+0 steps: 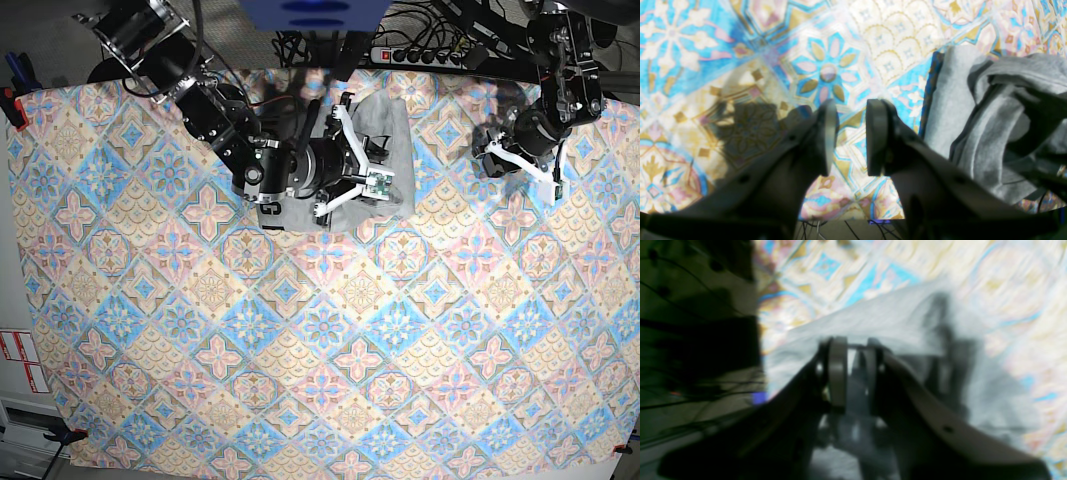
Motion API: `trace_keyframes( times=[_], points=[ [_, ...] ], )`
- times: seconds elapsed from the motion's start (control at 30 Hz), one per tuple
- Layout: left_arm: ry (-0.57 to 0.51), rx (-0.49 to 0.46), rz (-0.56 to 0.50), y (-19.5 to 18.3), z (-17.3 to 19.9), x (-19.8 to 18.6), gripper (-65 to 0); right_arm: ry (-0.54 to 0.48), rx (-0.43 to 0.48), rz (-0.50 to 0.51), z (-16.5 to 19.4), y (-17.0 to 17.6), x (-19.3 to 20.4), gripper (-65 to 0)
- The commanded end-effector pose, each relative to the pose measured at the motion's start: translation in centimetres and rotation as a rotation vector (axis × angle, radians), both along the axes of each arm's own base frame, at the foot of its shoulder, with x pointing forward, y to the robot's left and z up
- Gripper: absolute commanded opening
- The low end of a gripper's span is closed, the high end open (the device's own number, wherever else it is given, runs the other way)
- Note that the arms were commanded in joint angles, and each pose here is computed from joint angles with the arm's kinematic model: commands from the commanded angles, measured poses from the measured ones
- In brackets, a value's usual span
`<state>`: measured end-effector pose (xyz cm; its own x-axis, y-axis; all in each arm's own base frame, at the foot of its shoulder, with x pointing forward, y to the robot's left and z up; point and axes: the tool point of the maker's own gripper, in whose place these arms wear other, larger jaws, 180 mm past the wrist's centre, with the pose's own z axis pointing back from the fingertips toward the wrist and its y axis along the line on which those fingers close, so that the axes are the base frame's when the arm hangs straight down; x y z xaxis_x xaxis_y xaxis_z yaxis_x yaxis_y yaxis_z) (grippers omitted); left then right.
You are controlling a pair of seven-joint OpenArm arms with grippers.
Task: Fold the T-shirt properly
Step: 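Fold the strip end with the right gripper over onto the left-folded half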
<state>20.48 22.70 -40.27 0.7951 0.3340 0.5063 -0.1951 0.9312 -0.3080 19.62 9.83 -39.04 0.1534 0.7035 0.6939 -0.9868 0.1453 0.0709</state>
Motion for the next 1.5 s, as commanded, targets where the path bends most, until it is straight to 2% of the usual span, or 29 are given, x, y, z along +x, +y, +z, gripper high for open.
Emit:
trace_keyframes(
  times=[0.0, 0.1, 0.2, 0.37, 0.57, 0.73, 0.9, 1.27, 1.47],
  points=[
    [-0.032, 0.012, -0.007, 0.3, 0.9, 0.6, -49.4, -0.027, 0.032, 0.012, 1.1, 0.6, 0.3, -56.5],
    [-0.029, 0.015, -0.005, 0.5, 0.8, 0.5, -49.4, -0.078, 0.019, -0.032, 1.7, -0.4, 2.0, -56.4],
    [-0.028, 0.016, -0.003, 0.5, 0.8, 0.4, -49.4, -0.146, 0.035, -0.127, 3.6, -2.3, 4.9, -56.4],
    [-0.03, 0.014, -0.006, 0.4, 0.9, 0.5, -49.4, -0.173, 0.016, -0.251, 4.0, -6.1, 7.7, -56.4],
    [-0.033, 0.01, -0.006, 0.3, 0.9, 0.6, -49.4, -0.089, -0.034, -0.298, 1.0, -7.6, 7.9, -56.4],
    [-0.033, 0.01, -0.006, 0.3, 0.9, 0.6, -49.4, -0.021, 0.013, -0.324, -1.2, -7.3, 7.6, -56.4],
    [-0.033, 0.01, -0.006, 0.3, 0.9, 0.6, -49.3, 0.039, 0.05, -0.335, -2.2, -5.4, 7.1, -56.4],
    [-0.033, 0.008, -0.007, 0.3, 0.9, 0.6, -49.3, 0.045, 0.181, -0.242, 1.2, 3.0, 7.8, -56.4],
    [-0.053, 0.013, -0.017, 0.1, 1.6, 0.9, -49.0, 0.034, 0.186, -0.244, 1.7, 3.2, 8.4, -56.4]
  ],
)
